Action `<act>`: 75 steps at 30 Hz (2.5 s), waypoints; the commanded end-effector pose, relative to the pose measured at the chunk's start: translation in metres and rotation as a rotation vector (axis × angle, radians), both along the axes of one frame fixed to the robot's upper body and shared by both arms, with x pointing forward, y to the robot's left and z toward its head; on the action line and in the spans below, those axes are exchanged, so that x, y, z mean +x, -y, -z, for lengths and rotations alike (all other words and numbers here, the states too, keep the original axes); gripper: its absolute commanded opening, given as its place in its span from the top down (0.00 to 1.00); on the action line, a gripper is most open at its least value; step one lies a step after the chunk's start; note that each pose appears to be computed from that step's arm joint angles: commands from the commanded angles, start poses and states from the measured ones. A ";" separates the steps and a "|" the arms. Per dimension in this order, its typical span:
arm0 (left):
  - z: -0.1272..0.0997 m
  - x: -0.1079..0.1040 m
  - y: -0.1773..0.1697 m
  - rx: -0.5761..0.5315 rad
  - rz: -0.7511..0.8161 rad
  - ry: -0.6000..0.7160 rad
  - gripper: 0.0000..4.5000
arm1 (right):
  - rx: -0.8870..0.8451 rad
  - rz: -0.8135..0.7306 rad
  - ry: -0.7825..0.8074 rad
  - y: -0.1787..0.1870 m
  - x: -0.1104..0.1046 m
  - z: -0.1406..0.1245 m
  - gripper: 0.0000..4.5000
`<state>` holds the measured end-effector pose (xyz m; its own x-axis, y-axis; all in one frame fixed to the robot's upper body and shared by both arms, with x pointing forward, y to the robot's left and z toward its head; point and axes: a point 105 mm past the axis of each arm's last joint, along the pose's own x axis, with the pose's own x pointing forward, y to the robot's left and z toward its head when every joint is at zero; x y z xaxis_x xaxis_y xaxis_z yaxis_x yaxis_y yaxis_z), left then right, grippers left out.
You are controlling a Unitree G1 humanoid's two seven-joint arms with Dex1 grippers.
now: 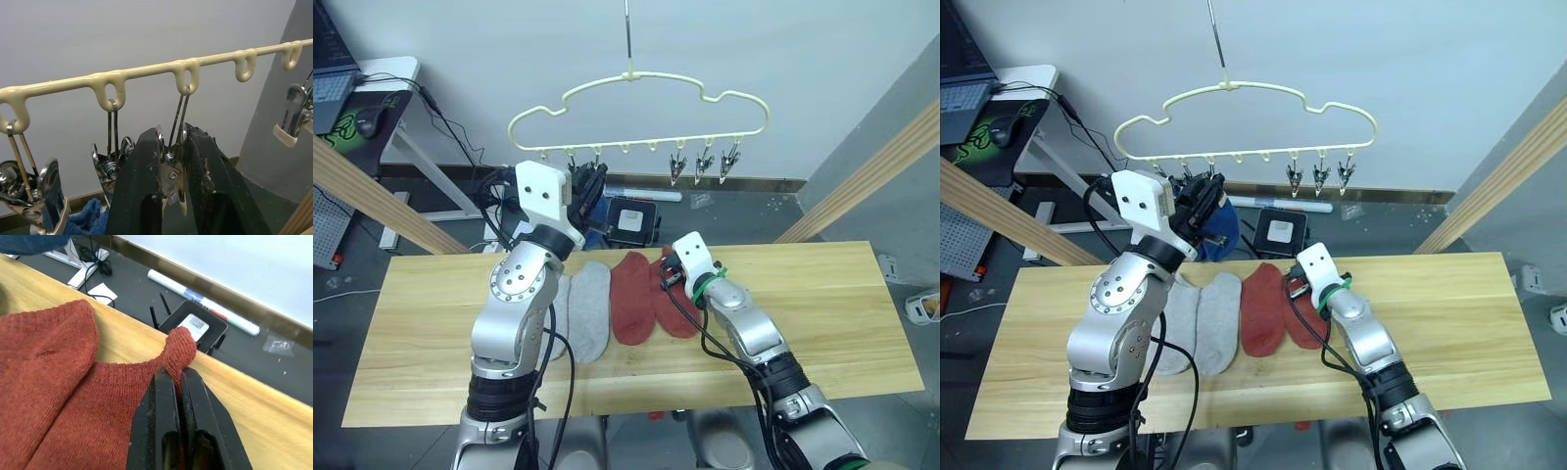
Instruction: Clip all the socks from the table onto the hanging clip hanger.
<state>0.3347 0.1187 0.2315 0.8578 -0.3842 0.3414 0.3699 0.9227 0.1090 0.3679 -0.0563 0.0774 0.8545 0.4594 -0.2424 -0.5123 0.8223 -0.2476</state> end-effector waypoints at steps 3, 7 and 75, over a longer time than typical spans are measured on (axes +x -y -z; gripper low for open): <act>-0.017 -0.011 -0.004 -0.026 0.067 0.033 0.92 | 0.001 -0.188 0.166 -0.007 -0.025 -0.050 1.00; -0.024 -0.013 -0.009 -0.077 0.125 -0.002 0.92 | -0.031 -0.323 0.272 -0.014 -0.045 -0.077 1.00; -0.043 -0.027 -0.016 -0.277 0.437 -0.219 0.92 | -0.141 -0.609 0.776 -0.093 -0.057 -0.151 1.00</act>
